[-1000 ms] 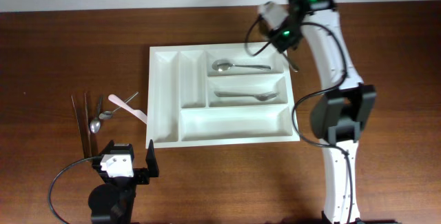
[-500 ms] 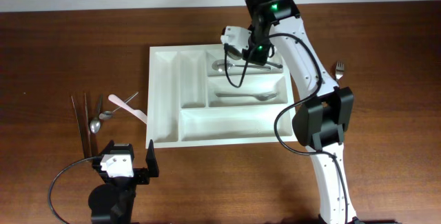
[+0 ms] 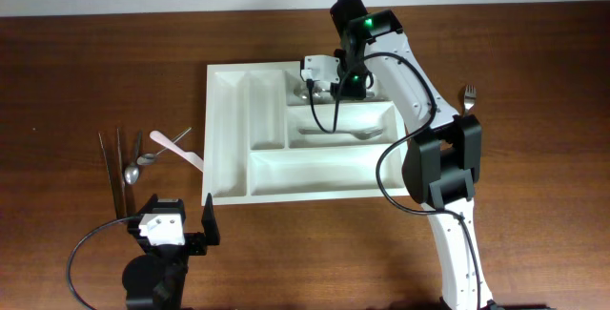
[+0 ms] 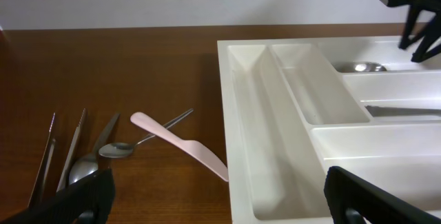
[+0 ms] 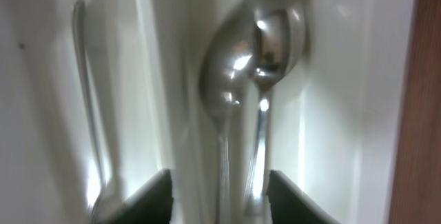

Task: Pack container
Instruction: 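Carry the spoon to the upper compartment and release it beside the first, then return the right gripper to the right and grasp the silver fork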

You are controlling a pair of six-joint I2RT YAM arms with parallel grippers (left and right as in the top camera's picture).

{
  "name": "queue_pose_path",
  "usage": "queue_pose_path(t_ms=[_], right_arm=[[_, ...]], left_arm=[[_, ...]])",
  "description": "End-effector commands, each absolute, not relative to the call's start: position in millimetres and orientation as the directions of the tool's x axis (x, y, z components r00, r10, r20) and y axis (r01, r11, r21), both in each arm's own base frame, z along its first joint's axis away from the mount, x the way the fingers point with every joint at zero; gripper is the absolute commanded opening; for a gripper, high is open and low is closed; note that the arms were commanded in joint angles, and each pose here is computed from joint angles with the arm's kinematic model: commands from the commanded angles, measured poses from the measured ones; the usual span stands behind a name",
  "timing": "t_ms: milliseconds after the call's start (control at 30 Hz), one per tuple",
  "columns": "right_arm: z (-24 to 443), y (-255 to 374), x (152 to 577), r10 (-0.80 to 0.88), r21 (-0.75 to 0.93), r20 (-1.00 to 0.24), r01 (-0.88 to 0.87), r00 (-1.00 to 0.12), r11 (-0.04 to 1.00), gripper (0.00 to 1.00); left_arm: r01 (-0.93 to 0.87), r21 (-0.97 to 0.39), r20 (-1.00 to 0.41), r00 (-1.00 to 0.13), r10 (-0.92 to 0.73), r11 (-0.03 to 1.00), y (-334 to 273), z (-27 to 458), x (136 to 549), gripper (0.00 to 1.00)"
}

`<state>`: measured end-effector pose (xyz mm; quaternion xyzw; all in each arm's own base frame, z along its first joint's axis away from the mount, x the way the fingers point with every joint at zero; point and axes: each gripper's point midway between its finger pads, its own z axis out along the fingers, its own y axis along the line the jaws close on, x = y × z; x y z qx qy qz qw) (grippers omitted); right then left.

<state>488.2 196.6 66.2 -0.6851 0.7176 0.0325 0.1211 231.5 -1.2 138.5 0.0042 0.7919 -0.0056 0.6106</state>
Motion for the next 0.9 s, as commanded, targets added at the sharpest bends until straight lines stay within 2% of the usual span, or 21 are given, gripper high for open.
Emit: queue_pose_path(t_ms=[0, 133, 233, 333, 400, 467, 600, 633, 733, 867], right_arm=[[83, 206, 490, -0.962, -0.140, -0.263, -0.983, -0.076, 0.116, 0.52], [86, 207, 498, -0.945, -0.147, -0.284, -0.967, -0.161, 0.209, 0.68], [92, 204, 506, -0.922, -0.159, -0.290, -0.938, -0.255, 0.309, 0.71], [107, 190, 520, -0.850, -0.185, -0.300, -0.848, -0.432, 0.496, 0.72], [118, 173, 531, -0.744, -0.200, -0.316, -0.725, -0.589, 0.659, 0.72], [128, 149, 534, -0.637, -0.208, -0.314, -0.604, -0.704, 0.770, 0.72], [141, 100, 527, -0.432, -0.151, -0.292, -0.405, -0.853, 0.902, 0.72], [143, 72, 523, -0.294, -0.116, -0.277, -0.271, -0.915, 0.955, 0.71], [140, 34, 514, -0.106, -0.033, -0.241, -0.101, -0.965, 0.994, 0.70], [137, -1, 505, 0.088, 0.085, -0.194, 0.072, -0.977, 0.994, 0.68]], left_arm=[[0.027, 0.007, -0.968, -0.252, 0.014, 1.000, -3, 138, 231, 0.99], [0.027, 0.007, -0.968, -0.252, 0.014, 1.000, -3, 138, 231, 0.99], [0.027, 0.007, -0.968, -0.252, 0.014, 1.000, -3, 138, 231, 0.99], [0.027, 0.007, -0.968, -0.252, 0.014, 1.000, -3, 138, 231, 0.99], [0.027, 0.007, -0.968, -0.252, 0.014, 1.000, -3, 138, 231, 0.99], [0.027, 0.007, -0.968, -0.252, 0.014, 1.000, -3, 138, 231, 0.99], [0.027, 0.007, -0.968, -0.252, 0.014, 1.000, -3, 138, 231, 0.99], [0.027, 0.007, -0.968, -0.252, 0.014, 1.000, -3, 138, 231, 0.99], [0.027, 0.007, -0.968, -0.252, 0.014, 1.000, -3, 138, 231, 0.99], [0.027, 0.007, -0.968, -0.252, 0.014, 1.000, -3, 138, 231, 0.99]])
